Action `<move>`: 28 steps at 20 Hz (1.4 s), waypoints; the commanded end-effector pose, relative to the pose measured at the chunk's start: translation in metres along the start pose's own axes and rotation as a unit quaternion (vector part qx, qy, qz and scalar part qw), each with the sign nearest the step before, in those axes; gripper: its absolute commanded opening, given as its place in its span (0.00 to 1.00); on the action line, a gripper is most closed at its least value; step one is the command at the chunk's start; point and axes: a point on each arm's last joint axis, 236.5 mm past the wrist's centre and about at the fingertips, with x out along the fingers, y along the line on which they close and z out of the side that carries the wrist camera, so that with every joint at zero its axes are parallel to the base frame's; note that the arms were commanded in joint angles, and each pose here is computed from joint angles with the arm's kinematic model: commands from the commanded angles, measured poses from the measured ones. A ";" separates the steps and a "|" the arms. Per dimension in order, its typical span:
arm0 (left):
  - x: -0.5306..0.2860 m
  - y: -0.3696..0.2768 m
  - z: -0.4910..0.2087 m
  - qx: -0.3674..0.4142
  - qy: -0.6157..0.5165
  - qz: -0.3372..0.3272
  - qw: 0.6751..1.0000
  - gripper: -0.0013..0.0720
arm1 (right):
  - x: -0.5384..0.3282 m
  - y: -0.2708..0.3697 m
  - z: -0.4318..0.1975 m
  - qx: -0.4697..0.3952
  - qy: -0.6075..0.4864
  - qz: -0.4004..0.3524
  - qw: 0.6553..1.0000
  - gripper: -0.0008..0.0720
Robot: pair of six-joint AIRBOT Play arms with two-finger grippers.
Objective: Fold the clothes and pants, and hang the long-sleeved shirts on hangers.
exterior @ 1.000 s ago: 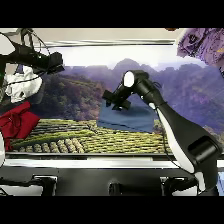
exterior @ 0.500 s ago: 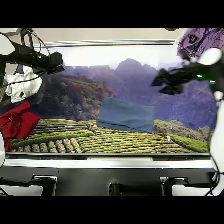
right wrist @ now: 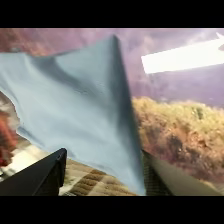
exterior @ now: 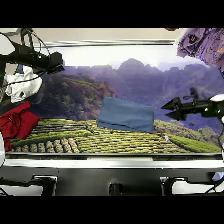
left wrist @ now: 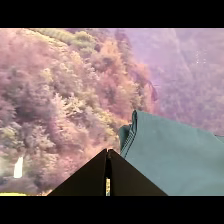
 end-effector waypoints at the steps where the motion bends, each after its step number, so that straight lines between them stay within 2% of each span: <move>1: 0.000 0.000 0.000 0.000 0.000 0.000 1.000 0.05 | 0.028 -0.024 -0.010 0.028 -0.001 0.025 0.999 0.75; 8: 0.000 -0.001 0.007 0.000 -0.014 -0.003 1.000 0.05 | 0.044 -0.025 -0.012 0.040 0.015 0.043 0.998 0.75; 13: 0.000 -0.001 0.008 -0.001 -0.017 -0.004 1.000 0.05 | 0.076 -0.006 -0.031 -0.003 0.047 0.023 0.999 0.71; 14: 0.000 -0.002 0.008 -0.001 -0.017 -0.004 1.000 0.05 | 0.080 -0.004 -0.033 -0.004 0.050 0.020 0.999 0.66; 15: 0.000 -0.002 0.008 -0.001 -0.017 -0.004 1.000 0.05 | 0.083 -0.001 -0.036 -0.008 0.054 0.020 0.998 0.52; 16: 0.000 -0.001 0.008 -0.001 -0.017 -0.004 1.000 0.05 | 0.084 0.003 -0.036 -0.006 0.053 0.028 0.998 0.31; 17: 0.000 -0.002 0.008 0.000 -0.017 -0.004 1.000 0.05 | 0.083 0.010 -0.033 -0.004 0.048 0.038 0.998 0.05; 21: 0.000 -0.002 0.008 -0.001 -0.017 -0.004 1.000 0.05 | 0.054 0.055 0.010 -0.036 -0.007 0.055 0.998 0.05; 28: 0.000 -0.002 0.008 0.000 -0.017 -0.004 1.000 0.05 | -0.042 0.133 0.103 -0.111 -0.158 -0.011 0.981 0.05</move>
